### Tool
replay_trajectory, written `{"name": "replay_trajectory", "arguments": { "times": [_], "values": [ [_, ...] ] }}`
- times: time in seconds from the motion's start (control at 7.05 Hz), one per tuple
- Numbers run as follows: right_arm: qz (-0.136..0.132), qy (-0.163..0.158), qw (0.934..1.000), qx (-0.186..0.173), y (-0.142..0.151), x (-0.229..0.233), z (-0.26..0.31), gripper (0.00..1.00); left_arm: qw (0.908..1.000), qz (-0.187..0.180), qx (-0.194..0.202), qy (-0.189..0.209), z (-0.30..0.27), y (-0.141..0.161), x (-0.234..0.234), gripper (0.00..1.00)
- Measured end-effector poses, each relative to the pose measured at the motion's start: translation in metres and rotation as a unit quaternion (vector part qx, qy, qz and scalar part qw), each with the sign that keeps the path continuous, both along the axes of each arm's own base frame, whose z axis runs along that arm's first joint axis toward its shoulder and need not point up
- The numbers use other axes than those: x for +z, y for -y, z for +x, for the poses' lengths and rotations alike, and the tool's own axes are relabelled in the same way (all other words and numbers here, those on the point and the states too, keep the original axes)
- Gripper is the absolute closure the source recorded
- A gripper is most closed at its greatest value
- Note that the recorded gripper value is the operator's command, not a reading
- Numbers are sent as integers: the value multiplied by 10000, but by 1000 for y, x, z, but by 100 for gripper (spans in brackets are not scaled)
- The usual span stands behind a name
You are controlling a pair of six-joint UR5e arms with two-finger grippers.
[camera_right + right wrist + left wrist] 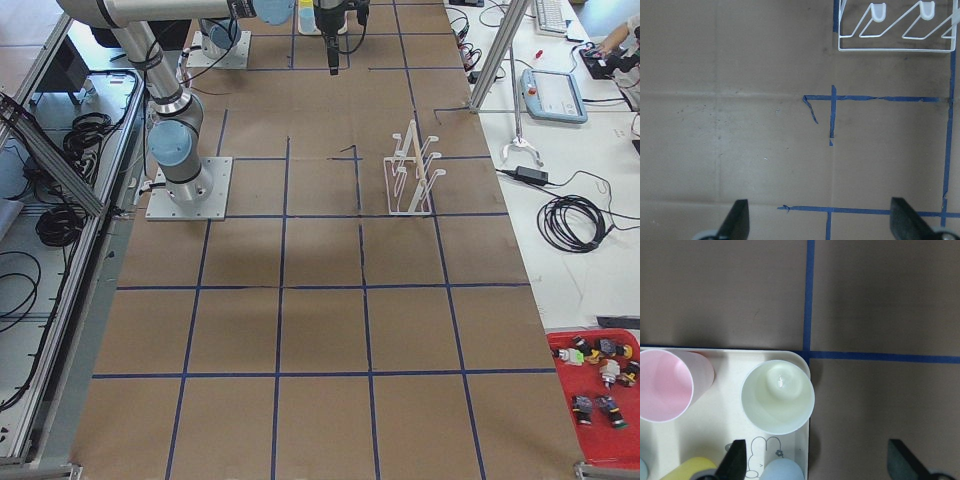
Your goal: Transfer IKEA cup to right arm and place on rack
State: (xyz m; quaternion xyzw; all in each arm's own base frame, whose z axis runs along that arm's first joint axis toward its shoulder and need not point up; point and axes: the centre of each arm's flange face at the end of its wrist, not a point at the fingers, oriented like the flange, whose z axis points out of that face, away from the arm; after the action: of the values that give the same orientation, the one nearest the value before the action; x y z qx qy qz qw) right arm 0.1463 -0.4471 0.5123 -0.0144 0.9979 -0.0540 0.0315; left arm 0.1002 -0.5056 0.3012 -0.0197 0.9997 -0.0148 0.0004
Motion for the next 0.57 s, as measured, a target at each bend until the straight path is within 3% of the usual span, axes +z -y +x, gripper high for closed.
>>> {"name": "replay_trajectory", "arguments": {
  "times": [0.57],
  "values": [
    [2,0,10000,-1,0,0,0,0,9995,288,-19,-85,-1,-6,-75,1]
  ]
}}
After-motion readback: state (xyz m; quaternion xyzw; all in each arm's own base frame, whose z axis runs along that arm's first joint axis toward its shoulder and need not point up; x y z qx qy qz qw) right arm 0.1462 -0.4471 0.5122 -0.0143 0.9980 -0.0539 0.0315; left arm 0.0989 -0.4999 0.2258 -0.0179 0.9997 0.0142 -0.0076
